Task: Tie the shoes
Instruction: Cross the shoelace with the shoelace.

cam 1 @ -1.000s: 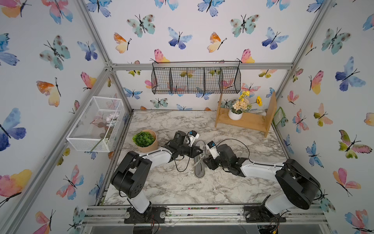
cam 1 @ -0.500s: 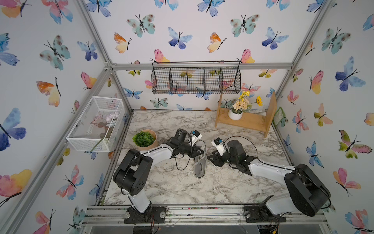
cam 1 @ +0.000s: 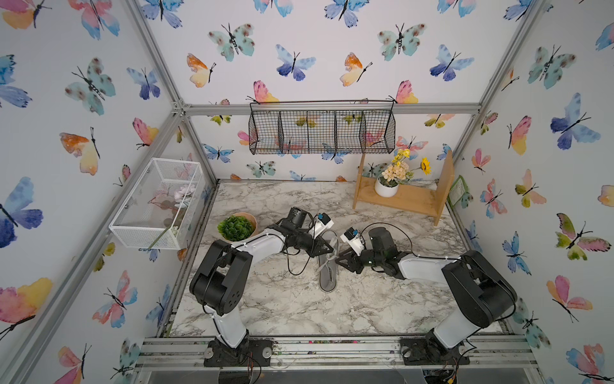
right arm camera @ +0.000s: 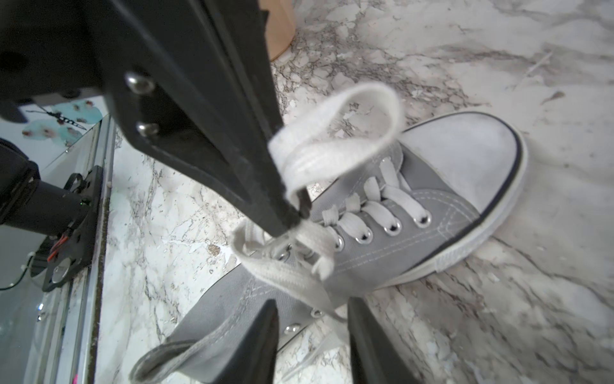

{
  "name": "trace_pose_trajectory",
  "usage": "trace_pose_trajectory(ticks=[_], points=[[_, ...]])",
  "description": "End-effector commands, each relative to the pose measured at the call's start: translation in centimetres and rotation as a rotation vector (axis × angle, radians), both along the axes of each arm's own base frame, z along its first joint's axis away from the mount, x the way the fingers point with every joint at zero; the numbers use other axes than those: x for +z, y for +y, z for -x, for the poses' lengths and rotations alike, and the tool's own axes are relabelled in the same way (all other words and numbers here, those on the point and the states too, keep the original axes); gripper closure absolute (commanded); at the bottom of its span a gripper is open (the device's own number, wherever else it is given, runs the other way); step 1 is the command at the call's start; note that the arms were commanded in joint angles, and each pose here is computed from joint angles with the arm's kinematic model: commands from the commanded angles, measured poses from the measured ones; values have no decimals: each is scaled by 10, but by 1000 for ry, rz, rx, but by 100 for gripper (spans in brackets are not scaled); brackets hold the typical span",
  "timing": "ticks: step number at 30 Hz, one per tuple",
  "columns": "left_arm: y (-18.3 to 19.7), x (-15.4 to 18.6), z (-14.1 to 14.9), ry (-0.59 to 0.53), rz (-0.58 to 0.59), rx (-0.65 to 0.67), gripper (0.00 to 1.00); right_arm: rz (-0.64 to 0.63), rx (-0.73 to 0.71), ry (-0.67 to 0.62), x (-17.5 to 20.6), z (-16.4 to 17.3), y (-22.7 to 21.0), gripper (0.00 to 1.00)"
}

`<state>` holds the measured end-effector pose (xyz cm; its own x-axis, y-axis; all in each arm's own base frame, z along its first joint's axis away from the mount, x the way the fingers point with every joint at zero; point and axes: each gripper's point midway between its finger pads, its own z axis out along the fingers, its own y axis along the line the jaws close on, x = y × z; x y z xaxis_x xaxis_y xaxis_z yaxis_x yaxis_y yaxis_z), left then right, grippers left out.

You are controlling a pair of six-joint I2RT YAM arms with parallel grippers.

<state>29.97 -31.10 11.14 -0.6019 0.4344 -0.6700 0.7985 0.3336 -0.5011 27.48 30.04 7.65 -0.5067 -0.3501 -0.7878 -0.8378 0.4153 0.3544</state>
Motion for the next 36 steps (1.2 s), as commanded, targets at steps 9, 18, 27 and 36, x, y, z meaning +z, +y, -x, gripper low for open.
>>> trace_pose_trajectory(ticks=[9,18,27,36], points=[[-1,-1,0,16,-3,-30,100,-43,16,19,6,-1,6,88],[-1,3,-1,8,5,-24,100,-17,-36,86,-9,3,-2,80],[0,4,-1,-2,11,-10,100,-33,-42,130,-9,8,-2,93],[-6,6,3,-11,29,-18,100,-89,-113,343,-7,15,1,98]])
